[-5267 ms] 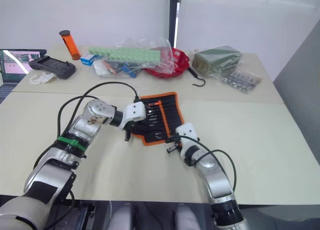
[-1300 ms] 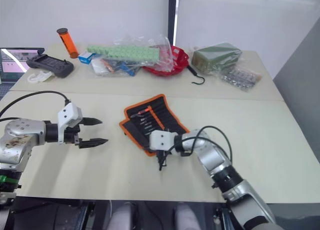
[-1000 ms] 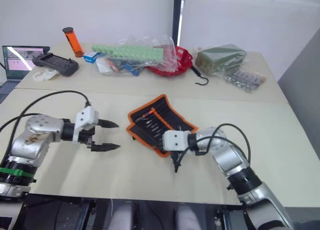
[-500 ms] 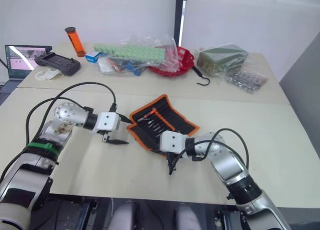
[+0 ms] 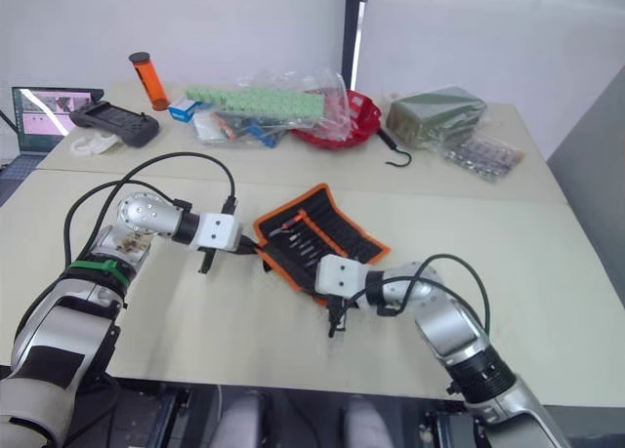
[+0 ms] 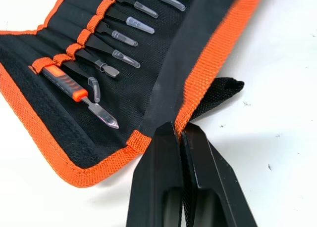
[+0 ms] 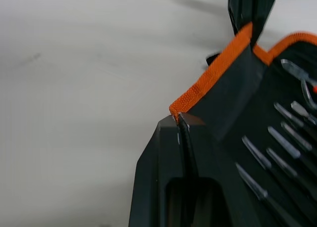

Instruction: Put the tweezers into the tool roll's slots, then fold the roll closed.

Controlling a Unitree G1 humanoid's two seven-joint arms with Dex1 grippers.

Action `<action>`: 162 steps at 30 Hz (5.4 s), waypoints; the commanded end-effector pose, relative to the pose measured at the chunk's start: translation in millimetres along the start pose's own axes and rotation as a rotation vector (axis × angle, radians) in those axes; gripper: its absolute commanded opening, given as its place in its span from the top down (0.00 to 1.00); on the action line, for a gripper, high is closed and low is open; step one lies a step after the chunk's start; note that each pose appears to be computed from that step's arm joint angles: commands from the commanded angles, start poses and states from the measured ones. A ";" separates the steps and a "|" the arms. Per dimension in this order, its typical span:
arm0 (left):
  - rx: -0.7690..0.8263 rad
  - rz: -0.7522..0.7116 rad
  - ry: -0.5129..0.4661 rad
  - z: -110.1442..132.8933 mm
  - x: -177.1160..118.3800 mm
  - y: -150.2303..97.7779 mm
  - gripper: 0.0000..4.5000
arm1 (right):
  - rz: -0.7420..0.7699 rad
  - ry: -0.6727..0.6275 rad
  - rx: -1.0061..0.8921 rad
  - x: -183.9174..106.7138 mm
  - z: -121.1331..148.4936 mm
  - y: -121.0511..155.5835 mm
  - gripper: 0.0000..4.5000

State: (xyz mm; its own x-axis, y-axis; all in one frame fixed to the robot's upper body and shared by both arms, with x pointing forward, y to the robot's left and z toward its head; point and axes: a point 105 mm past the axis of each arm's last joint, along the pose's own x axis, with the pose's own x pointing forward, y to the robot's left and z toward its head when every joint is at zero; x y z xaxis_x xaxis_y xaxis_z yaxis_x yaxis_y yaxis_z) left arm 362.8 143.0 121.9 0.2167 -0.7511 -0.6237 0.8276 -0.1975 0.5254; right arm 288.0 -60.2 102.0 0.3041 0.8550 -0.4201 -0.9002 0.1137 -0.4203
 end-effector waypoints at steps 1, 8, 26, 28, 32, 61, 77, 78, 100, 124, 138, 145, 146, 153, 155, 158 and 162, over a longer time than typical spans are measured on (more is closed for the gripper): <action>-0.018 -0.003 0.017 -5.7 -9.6 -9.3 1.00 | -0.084 0.034 -0.047 -13.7 -2.7 -21.2 1.00; -0.159 -0.010 0.026 -9.2 -17.8 -35.6 1.00 | -0.149 0.060 -0.151 -8.3 -8.1 -45.5 1.00; -0.425 0.013 -0.032 21.0 -19.8 -68.9 1.00 | -0.033 -0.011 -0.119 -18.3 -0.1 -31.3 1.00; -0.439 0.035 0.001 11.9 -25.8 -64.7 1.00 | 0.006 -0.049 -0.050 -24.4 7.7 -19.1 1.00; -0.467 0.057 0.018 3.3 -32.7 -58.4 1.00 | 0.031 -0.060 0.044 -27.5 7.4 -2.1 1.00; -0.623 0.169 0.046 -6.1 -18.4 -7.8 1.00 | -0.128 -0.010 0.297 0.6 -10.8 -61.4 1.00; -0.753 0.314 -0.049 3.2 -41.7 12.1 0.52 | -0.217 -0.157 0.318 -13.2 8.3 -74.3 0.35; -0.750 0.339 -0.060 5.2 -50.5 15.6 0.44 | -0.236 -0.191 0.319 -18.6 13.9 -77.1 0.27; -0.790 0.407 -0.224 32.5 -14.7 -14.6 1.00 | -0.260 -0.240 0.473 38.9 23.9 -42.0 1.00; -0.885 0.569 -0.168 -38.5 -5.4 -27.3 1.00 | -0.364 -0.077 0.516 50.2 -42.7 -25.3 1.00; -0.926 0.593 -0.264 -28.7 -27.9 -15.7 1.00 | -0.356 -0.181 0.493 37.8 -16.4 -37.4 1.00; -0.856 0.574 -0.343 4.3 -37.4 0.1 1.00 | -0.322 -0.332 0.495 30.6 25.0 -46.3 1.00; -0.847 0.570 -0.348 7.9 -36.5 1.7 1.00 | -0.330 -0.332 0.490 31.2 27.0 -49.0 1.00; -0.804 0.544 -0.287 13.2 -5.8 5.1 1.00 | -0.366 -0.260 0.471 52.1 17.2 -55.2 1.00; -0.794 0.536 -0.257 11.1 3.5 2.6 1.00 | -0.366 -0.245 0.474 58.5 13.6 -53.9 1.00; -0.790 0.538 -0.240 8.9 12.0 1.6 1.00 | -0.387 -0.198 0.479 64.6 2.1 -53.8 1.00; -0.781 0.542 -0.225 7.7 16.2 1.3 1.00 | -0.401 -0.156 0.486 68.8 -10.7 -52.0 1.00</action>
State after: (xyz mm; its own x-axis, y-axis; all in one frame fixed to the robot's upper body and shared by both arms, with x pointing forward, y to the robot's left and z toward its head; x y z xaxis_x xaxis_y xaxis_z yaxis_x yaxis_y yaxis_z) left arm 360.2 127.5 105.7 0.6202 -0.7355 -0.2727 0.7757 0.6267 0.0738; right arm 355.3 -9.6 86.7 0.6097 0.7742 -0.1701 -0.7912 0.6073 -0.0720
